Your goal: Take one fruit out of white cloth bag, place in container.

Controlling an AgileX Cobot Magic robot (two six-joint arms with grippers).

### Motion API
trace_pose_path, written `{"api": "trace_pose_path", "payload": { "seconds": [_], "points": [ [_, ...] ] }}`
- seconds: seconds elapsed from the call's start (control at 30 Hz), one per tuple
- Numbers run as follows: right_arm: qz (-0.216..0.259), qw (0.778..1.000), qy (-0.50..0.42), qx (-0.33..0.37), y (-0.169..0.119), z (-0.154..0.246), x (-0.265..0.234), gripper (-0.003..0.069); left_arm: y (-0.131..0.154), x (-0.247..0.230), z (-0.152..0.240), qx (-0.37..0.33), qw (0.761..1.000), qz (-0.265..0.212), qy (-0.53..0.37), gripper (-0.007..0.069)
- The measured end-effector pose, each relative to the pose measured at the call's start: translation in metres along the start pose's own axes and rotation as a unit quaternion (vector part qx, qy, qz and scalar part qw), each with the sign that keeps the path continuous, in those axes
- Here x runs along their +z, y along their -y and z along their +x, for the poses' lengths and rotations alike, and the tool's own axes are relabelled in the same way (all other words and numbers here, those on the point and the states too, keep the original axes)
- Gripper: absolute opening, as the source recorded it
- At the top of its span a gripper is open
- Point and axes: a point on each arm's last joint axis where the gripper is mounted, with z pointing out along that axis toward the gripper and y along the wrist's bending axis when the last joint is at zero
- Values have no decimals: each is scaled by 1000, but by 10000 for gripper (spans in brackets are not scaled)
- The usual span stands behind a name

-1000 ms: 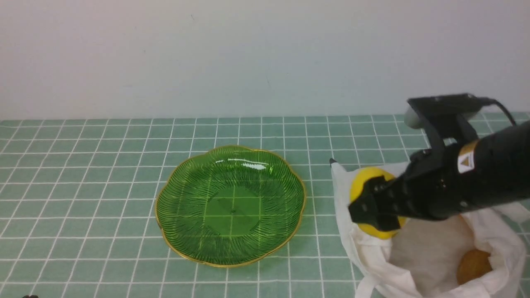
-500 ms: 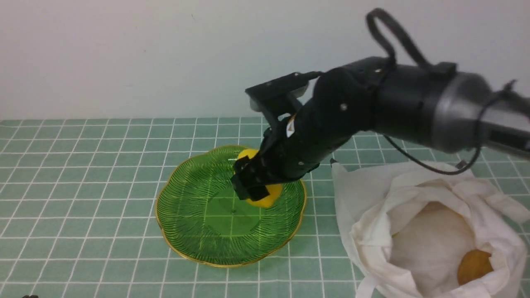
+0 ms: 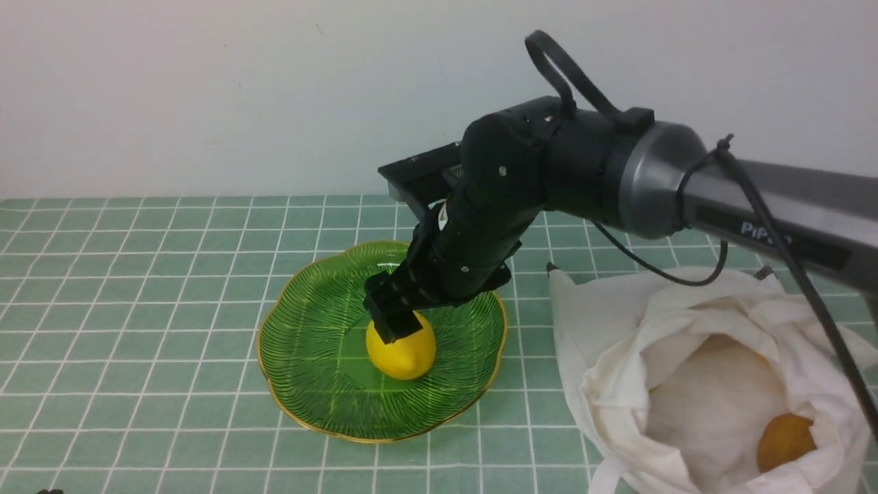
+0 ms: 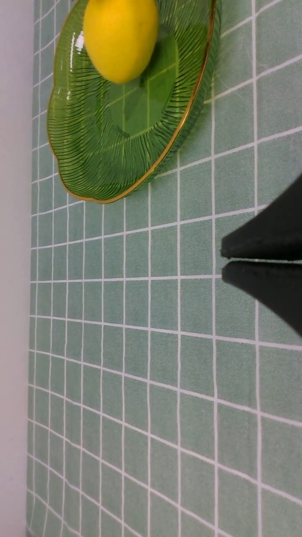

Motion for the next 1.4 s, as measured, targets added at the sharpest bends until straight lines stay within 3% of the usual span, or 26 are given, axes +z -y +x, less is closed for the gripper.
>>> {"api": "trace_pose_path", "payload": {
  "seconds": [0.07,0.17,0.4,0.47,0.53,0.7,0.83,1.2,1.4],
  "points": [
    [7,1000,-9,-10,-1,-3,-10,670,0,0,0,0,1000,0,0,-8],
    [29,999,-4,-24,0,-8,-33,569,0,0,0,0,1000,0,0,-8],
    [102,992,76,-15,0,0,-156,96,0,0,0,0,1000,0,0,-8],
    [105,988,113,-7,-2,8,-191,23,0,0,0,0,1000,0,0,-8],
    [104,980,170,5,-6,23,-243,-5,0,0,0,0,1000,0,0,-8],
    [99,968,230,15,-10,44,-294,-13,0,0,0,0,1000,0,0,-8],
    [99,948,304,16,-12,93,-346,-14,0,0,0,0,1000,0,0,-8],
    [90,900,427,16,-5,205,-348,-14,0,0,0,0,1000,0,0,-8],
    [55,874,483,14,-4,267,-327,-14,0,0,0,0,1000,0,0,-8]
  ]
}}
